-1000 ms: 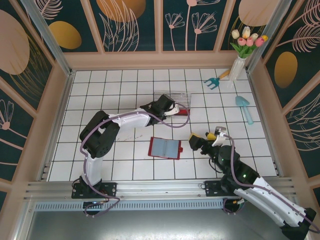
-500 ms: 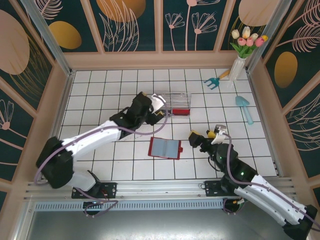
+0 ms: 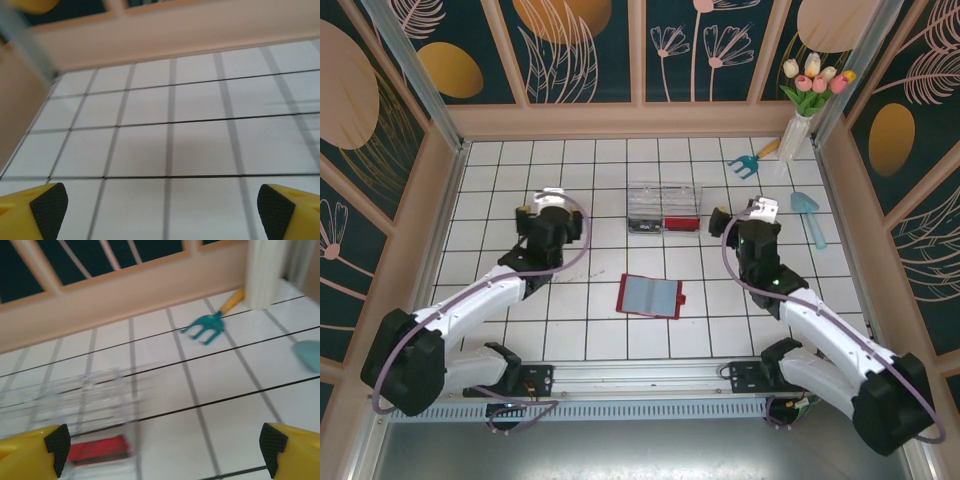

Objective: Take the credit cards out of the card holder

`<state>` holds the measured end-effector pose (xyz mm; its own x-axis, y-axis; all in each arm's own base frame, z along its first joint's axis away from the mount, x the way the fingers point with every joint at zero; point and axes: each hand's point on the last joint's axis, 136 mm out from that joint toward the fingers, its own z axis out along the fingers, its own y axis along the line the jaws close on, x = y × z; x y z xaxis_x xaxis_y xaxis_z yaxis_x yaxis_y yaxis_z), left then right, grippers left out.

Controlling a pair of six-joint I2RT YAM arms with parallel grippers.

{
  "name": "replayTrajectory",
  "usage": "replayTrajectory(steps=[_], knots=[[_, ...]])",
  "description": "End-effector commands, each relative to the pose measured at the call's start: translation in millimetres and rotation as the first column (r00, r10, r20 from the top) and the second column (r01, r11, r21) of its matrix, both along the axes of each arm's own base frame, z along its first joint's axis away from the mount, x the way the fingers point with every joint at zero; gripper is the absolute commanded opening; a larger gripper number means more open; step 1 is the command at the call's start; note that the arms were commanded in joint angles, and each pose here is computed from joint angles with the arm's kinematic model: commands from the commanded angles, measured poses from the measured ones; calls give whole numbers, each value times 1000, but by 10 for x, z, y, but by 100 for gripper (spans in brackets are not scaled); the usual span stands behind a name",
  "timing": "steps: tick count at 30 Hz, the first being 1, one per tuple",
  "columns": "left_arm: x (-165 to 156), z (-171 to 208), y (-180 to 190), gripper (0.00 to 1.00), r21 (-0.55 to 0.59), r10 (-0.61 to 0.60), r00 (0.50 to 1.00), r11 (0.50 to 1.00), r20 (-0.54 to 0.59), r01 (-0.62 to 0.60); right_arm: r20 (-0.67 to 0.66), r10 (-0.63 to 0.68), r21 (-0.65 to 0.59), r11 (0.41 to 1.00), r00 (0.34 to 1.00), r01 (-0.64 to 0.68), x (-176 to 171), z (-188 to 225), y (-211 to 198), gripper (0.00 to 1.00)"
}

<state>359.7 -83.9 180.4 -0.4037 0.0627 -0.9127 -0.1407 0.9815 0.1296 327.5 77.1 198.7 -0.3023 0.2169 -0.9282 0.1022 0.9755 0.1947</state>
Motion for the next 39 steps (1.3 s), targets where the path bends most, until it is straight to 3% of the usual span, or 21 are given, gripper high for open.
replayTrajectory(steps=[1, 5, 8, 11, 16, 23, 27, 31, 39], knots=[[83, 69, 403, 99, -134, 159, 984, 980, 82, -147, 113, -20, -96, 995, 993, 31, 251, 210, -202, 99], [131, -178, 970, 99, -137, 333, 939, 937, 85, -320, 108, -117, -162, 978, 987, 134, 453, -14, -592, 99], [186, -238, 1214, 99, -211, 372, 921, 915, 112, -344, 97, -148, -159, 974, 984, 162, 537, -232, -790, 99], [227, -225, 1311, 99, -154, 363, 918, 928, 159, -340, 96, -191, -147, 968, 977, 204, 564, -425, -973, 99], [212, -538, 1529, 99, -84, 408, 903, 913, 132, -400, 98, -149, -168, 972, 984, 164, 665, -651, -1021, 99], [238, -385, 1204, 99, -121, 176, 939, 982, 297, -146, 120, -42, -101, 993, 992, 54, 611, -760, -987, 99], [208, -397, 1107, 99, -126, 97, 947, 990, 305, -61, 198, 11, -109, 994, 980, 11, 470, -743, -910, 99], [76, -372, 1079, 99, -122, 68, 923, 992, 380, -22, 173, 8, -106, 994, 985, 10, 478, -780, -910, 99], [99, -409, 1088, 99, -125, 73, 934, 992, 351, -31, 177, 12, -106, 994, 984, 7, 480, -773, -906, 99]])
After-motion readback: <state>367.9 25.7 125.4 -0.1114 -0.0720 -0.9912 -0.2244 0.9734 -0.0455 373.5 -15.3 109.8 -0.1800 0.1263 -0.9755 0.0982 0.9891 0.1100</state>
